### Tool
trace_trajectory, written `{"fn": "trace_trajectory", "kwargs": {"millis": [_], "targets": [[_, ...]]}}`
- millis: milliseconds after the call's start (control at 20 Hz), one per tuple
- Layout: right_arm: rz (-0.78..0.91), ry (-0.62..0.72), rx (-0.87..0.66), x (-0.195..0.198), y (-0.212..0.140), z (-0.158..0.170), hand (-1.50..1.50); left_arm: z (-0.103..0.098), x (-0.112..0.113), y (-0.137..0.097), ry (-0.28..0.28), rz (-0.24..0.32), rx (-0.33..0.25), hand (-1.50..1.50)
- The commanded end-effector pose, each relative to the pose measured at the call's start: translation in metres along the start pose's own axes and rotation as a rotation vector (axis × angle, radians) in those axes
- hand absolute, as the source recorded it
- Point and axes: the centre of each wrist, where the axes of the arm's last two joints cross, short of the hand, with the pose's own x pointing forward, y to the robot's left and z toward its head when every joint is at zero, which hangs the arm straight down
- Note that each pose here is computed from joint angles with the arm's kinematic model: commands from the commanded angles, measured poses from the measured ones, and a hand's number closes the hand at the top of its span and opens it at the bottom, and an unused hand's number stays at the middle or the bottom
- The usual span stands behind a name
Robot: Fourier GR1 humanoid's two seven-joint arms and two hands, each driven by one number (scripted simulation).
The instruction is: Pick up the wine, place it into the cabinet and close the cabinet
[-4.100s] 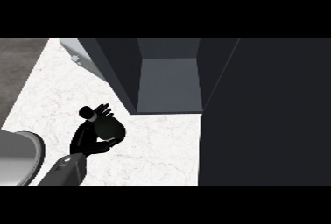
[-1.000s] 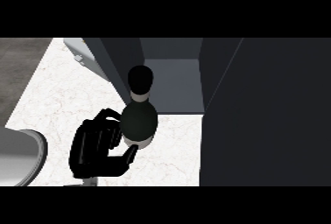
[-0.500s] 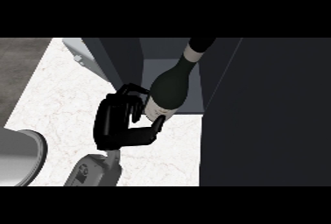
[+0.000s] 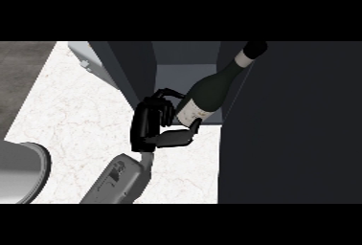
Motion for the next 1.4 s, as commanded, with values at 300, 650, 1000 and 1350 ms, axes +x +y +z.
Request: {"fn": "trace_trajectory", "kwargs": {"millis": [300, 650, 1000, 1350], "targets": [[0.004, -0.014, 0.014, -0.007, 0.012, 0.006, -1.5, 0.0, -0.043, -0.003, 0.056, -0.031, 0.049, 1.5], [-0.012, 0.019, 0.018, 0.012, 0.002, 0.0, -1.5, 0.008, -0.063, 0.013, 0.094, -0.022, 0.071, 1.5], [-0.02, -0.013, 0.015, -0.004, 0.002, 0.009, -1.5, 0.007, -0.081, 0.024, 0.092, 0.059, 0.116, 1.5], [-0.011, 0.006, 0.0, -0.004, -0.021, 0.0, -1.5, -0.018, -0.08, 0.034, 0.091, 0.12, 0.109, 1.5]]}}
